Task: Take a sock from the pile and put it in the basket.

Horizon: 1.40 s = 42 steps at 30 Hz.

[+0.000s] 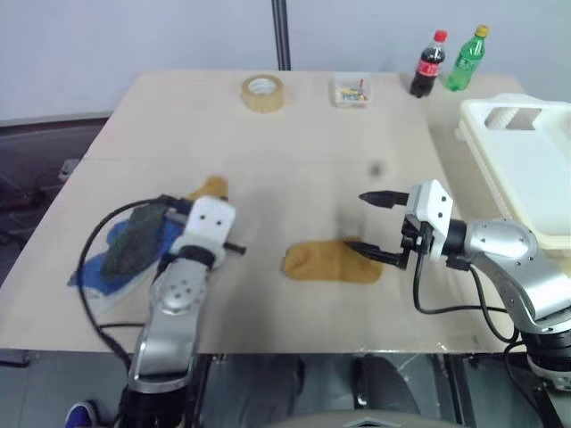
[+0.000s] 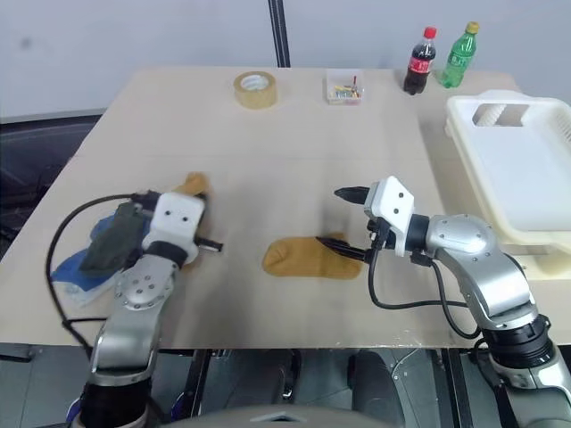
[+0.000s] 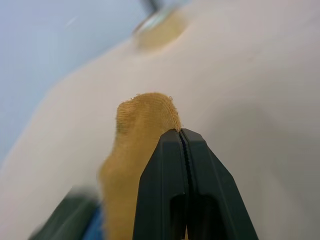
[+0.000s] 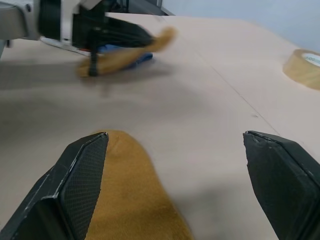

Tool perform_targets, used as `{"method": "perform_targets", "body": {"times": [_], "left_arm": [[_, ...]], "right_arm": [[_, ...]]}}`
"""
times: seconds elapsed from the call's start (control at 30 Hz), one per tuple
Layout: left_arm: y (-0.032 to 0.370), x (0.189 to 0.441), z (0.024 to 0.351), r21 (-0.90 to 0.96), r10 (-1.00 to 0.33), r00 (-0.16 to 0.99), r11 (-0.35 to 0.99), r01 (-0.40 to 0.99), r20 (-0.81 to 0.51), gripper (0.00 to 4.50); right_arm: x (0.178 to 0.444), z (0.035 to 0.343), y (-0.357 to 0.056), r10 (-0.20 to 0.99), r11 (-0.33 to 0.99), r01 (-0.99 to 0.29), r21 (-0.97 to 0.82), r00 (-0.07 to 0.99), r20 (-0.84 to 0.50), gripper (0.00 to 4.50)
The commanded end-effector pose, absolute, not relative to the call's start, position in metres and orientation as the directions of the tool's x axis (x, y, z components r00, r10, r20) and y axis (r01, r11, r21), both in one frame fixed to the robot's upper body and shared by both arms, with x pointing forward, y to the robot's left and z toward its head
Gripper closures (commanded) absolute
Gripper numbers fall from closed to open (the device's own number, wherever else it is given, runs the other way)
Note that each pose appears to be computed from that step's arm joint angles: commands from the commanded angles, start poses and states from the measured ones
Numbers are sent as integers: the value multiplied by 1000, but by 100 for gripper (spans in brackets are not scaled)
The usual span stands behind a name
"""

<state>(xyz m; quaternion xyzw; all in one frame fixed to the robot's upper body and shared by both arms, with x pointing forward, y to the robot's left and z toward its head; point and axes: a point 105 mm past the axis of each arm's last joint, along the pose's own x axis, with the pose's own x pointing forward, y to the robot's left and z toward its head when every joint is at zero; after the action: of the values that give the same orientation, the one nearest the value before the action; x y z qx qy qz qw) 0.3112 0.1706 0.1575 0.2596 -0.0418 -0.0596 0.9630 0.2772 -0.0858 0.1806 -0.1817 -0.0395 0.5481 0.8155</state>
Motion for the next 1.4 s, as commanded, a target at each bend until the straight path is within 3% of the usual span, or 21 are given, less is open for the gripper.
{"method": "perform_targets", "body": {"times": [0.03, 0.2, 0.27, 0.37, 0.4, 0.43, 0.53, 0.57, 0.73, 0.9, 1.37, 1.4], "left_arm": [[137, 336, 154, 509, -270, 963, 832, 222, 21, 446], [95, 375, 135, 619, -441, 895, 686, 383, -65, 446], [74, 377, 124, 635, -583, 803, 576, 515, -123, 446], [71, 374, 118, 577, -656, 736, 541, 612, -166, 446], [72, 371, 119, 567, -670, 724, 537, 625, -163, 392], [76, 366, 120, 547, -677, 718, 544, 636, -162, 370], [97, 348, 131, 397, -642, 758, 669, 628, -117, 224], [110, 340, 134, 304, -586, 803, 750, 587, -107, 200], [155, 317, 128, 60, -275, 948, 956, 287, -160, 200], [187, 312, 125, -38, -39, 973, 999, 31, -226, 200], [177, 333, 107, -45, -129, 930, 992, 121, -345, 200], [175, 332, 105, -45, -133, 928, 991, 126, -348, 191]], "right_arm": [[276, 192, -84, 913, 333, -862, -382, 397, -99, 0], [279, 192, -84, 908, 344, -864, -368, 405, -103, 0], [283, 189, -85, 898, 358, -863, -357, 423, -120, 0], [293, 183, -84, 877, 399, -859, -319, 460, -142, 0], [299, 181, -82, 864, 422, -854, -304, 481, -150, 0], [307, 181, -78, 857, 440, -851, -288, 494, -150, 0], [332, 187, -61, 838, 495, -839, -225, 529, -132, 0], [345, 187, -52, 828, 513, -829, -224, 547, -128, 0], [384, 172, -18, 794, 546, -801, -245, 588, -155, 0], [405, 159, 5, 780, 562, -799, -216, 598, -183, 0], [433, 145, 1, 712, 624, -758, -191, 652, -259, 0], [433, 140, -1, 707, 625, -758, -187, 651, -277, 26]]}}
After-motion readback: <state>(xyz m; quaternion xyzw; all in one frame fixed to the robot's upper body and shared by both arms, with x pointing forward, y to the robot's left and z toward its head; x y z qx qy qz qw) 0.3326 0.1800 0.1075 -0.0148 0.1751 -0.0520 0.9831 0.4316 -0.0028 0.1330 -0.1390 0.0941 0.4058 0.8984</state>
